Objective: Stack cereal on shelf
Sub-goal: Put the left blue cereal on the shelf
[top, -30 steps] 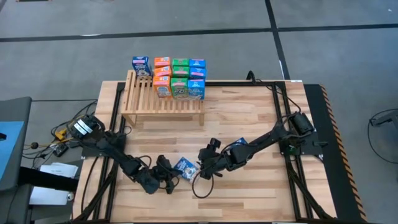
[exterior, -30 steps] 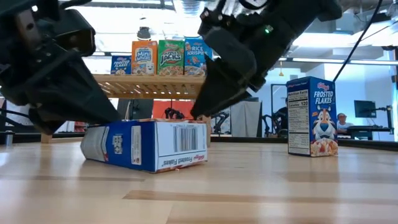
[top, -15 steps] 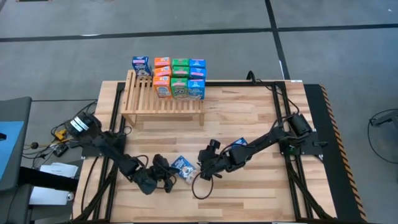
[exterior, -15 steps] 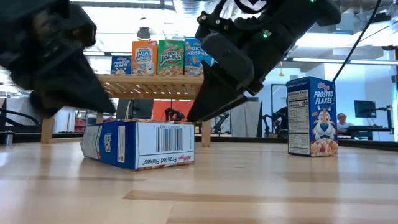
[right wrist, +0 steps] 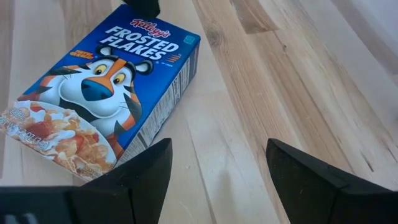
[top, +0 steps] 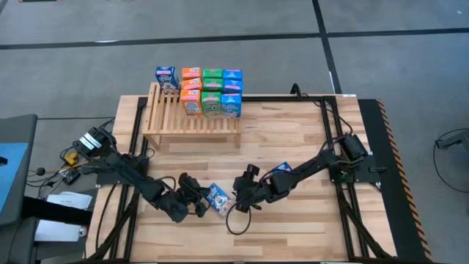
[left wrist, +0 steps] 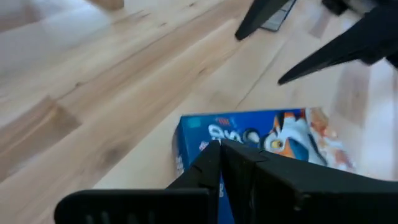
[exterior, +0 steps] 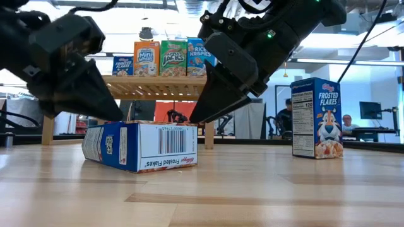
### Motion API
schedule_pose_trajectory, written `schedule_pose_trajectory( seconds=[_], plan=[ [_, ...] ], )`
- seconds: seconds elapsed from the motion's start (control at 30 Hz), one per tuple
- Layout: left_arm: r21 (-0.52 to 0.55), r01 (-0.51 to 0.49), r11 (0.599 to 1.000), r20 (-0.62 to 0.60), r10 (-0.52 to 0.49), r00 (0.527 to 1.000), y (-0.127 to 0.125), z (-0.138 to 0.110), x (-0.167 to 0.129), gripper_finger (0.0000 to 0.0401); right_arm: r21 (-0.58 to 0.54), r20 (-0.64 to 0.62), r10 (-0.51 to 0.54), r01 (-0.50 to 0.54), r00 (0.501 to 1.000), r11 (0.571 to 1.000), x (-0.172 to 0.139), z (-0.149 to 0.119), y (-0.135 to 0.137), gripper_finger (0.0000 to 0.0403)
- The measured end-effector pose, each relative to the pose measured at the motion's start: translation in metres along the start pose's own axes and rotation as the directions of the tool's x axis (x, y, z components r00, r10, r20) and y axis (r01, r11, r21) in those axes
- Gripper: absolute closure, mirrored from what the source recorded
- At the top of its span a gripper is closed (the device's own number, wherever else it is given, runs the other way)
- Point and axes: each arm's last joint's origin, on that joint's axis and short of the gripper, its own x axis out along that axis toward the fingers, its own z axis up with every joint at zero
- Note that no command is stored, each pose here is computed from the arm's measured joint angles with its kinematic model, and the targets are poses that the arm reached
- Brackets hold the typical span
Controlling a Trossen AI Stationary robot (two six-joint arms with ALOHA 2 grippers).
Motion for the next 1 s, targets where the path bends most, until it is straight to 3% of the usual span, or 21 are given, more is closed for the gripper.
schedule_pose_trajectory(
  seconds=[0.4, 0.53, 0.7, 1.0],
  plan=[
    [0.001, -0.065, 0.998, -0.043, 0.065, 0.997, 0.009, -0.006, -0.001, 0.0401, -0.003, -0.003, -0.001, 0.001, 1.0, 1.0, 0.0, 0.0, 0.0, 0.012],
    [-0.056, -0.034, 0.998, 0.027, 0.035, 0.999, 0.004, 0.009, -0.011, 0.0401, -0.003, -0.003, -0.001, 0.001, 1.0, 1.0, 0.0, 0.0, 0.0, 0.012],
    [-0.027, -0.019, 0.999, 0.039, 0.02, 0.999, 0.002, 0.014, -0.014, 0.0401, -0.003, -0.003, -0.001, 0.001, 1.0, 1.0, 0.0, 0.0, 0.0, 0.012],
    [-0.027, -0.02, 0.999, -0.032, 0.019, 0.999, 0.003, -0.008, -0.001, 0.0401, 0.0, -0.004, -0.005, 0.005, 1.0, 1.0, 0.001, 0.001, -0.002, 0.012]
  ],
)
